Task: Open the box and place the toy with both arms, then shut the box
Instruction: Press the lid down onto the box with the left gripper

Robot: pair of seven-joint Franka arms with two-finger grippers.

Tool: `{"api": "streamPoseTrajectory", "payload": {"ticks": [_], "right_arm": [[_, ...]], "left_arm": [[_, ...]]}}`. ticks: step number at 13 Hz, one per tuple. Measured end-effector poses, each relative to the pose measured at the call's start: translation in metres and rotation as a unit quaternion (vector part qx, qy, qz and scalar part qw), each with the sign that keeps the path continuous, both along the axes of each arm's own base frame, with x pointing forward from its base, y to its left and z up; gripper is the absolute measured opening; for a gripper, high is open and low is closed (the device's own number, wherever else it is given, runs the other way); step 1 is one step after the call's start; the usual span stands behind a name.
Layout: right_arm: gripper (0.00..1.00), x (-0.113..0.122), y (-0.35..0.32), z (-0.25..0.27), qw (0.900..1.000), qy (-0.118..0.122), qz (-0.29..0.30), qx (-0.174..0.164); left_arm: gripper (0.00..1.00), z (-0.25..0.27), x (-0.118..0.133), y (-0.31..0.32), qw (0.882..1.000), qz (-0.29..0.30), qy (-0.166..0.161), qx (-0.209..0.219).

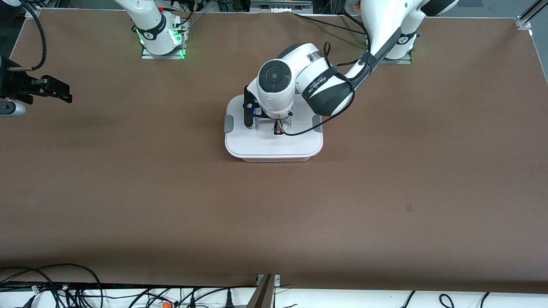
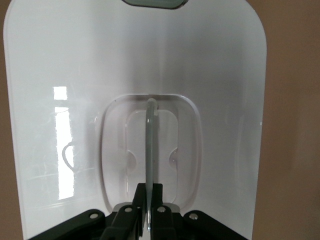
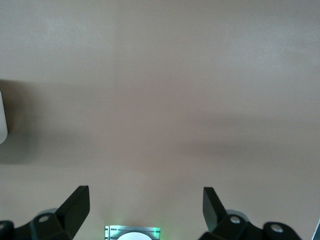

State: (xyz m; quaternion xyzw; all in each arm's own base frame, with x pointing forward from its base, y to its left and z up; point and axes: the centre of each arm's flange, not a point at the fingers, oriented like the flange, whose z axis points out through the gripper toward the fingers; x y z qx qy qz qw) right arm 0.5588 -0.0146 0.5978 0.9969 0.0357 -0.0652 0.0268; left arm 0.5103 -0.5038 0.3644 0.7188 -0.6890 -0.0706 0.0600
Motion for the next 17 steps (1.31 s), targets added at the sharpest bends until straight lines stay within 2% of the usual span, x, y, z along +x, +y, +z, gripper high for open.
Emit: {"api": "streamPoseTrajectory", "payload": {"ticks": [4, 17], "right_arm": [[1.00, 0.0001, 0.0000, 0.0003, 1.000, 0.000, 0.000, 0.000], [1.00, 0.0004, 0.0001, 0.0000, 1.000, 0.000, 0.000, 0.000]], "left_arm": [[0.07, -0.0039, 0.0003, 0.0053, 1.000, 0.001, 0.009, 0.013], [0.07, -0.0054, 0.0001, 0.0054, 1.000, 0.012, 0.011, 0.017]]}}
